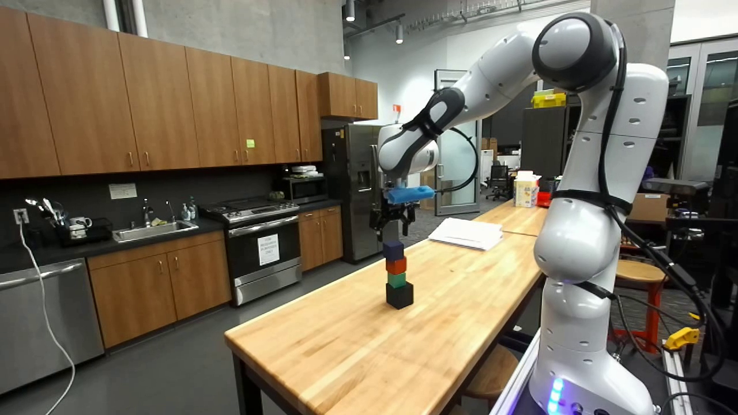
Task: Pick up the purple block and put it on the table, pick up the orange block and put it on the table, pick up the purple block and put it on the green block
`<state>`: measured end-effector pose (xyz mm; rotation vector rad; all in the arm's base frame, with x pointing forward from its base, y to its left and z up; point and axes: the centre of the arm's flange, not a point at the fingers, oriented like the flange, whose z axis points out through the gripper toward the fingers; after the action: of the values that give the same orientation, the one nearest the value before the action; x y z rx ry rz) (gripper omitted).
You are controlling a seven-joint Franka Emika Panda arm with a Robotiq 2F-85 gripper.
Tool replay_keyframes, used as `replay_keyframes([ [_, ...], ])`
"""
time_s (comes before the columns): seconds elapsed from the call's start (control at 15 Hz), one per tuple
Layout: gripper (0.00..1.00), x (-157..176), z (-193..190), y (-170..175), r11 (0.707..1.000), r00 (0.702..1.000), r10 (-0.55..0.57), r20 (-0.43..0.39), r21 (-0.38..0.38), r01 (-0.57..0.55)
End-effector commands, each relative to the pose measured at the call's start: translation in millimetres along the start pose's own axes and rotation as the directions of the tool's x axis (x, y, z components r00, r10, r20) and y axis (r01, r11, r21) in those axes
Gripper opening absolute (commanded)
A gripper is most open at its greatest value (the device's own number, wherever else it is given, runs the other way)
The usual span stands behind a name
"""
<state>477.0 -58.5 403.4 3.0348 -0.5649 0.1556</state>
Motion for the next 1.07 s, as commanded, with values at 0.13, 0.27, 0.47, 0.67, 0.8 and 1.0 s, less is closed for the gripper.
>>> replay_keyframes([
  [0.13, 1.0, 13.4, 12.6, -0.6, 0.999, 1.0, 0.025, 0.004, -0.027, -0.025],
  [0.27, 1.0, 14.5, 18.1, -1.8, 0.999, 1.0, 0.025, 0.01, -0.027, -0.025],
  [0.47, 1.0, 15.8, 25.9, -2.8, 0.999, 0.999, 0.025, 0.02, -0.033, -0.025],
  [0.67, 1.0, 17.9, 33.3, -1.8, 0.999, 0.999, 0.032, 0.03, -0.04, -0.03],
  [0.8, 0.97, 19.4, 38.6, -0.6, 0.998, 0.999, 0.038, 0.036, -0.044, -0.036],
  [1.0, 0.71, 21.3, 46.1, 0.4, 0.998, 0.998, 0.049, 0.046, -0.048, -0.047],
])
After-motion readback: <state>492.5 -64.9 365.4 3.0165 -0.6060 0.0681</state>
